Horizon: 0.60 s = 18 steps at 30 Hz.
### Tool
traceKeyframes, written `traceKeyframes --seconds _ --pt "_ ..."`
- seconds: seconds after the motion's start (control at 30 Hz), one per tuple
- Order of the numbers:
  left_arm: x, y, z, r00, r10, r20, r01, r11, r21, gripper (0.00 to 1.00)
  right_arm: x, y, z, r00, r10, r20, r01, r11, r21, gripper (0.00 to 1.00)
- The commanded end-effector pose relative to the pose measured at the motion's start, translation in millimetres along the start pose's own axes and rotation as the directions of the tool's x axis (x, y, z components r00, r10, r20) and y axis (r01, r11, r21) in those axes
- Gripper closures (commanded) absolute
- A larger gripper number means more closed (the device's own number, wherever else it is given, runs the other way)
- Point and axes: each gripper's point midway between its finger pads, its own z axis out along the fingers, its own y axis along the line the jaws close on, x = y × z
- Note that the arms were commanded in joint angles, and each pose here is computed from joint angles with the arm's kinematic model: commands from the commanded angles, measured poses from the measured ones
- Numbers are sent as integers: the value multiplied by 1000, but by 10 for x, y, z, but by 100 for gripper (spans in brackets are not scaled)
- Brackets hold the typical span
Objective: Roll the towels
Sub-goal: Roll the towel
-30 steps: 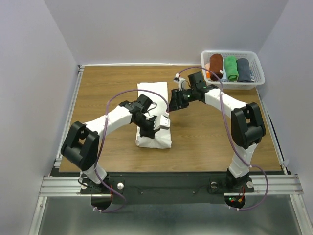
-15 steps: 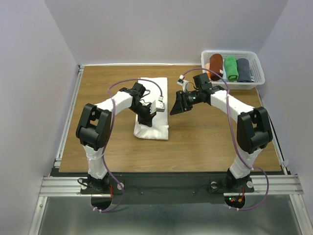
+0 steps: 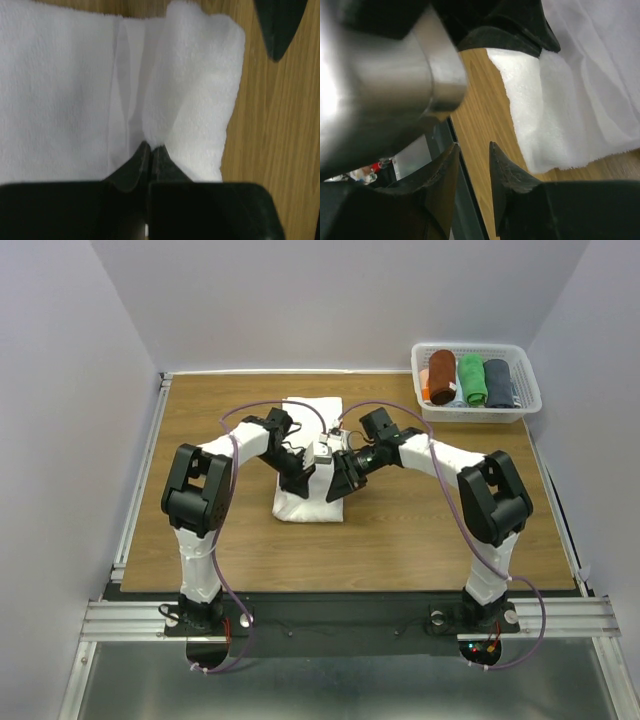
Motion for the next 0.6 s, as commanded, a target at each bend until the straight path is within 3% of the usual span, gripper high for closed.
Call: traceKeyframes --seconds 0.0,0.1,0.13,0.17,0.3,0.43,0.57 --pt "-98 78 -77 999 8 35 -8 1000 4 93 56 -244 195 999 28 -17 -27 999 37 66" --pt "-83 95 -116 999 -4 35 4 1000 -1 86 179 -606 292 996 90 -26 -86 986 144 67" --pt "-93 102 -149 999 -2 35 2 1000 -13 71 203 -693 315 993 117 -24 -111 979 173 68" --pt "-68 121 -182 1000 -7 26 7 1000 -29 63 228 -776 327 992 126 -25 -119 972 201 68" --pt "82 193 -445 1000 4 -1 -5 992 -124 38 280 -1006 363 985 170 -24 -157 947 280 68" --pt "309 235 -682 996 41 -76 -57 975 -213 22 328 -1117 349 983 183 -19 -167 928 333 68" --pt "621 275 -867 991 15 -133 -53 957 -284 17 377 -1140 333 981 191 -23 -171 923 345 68"
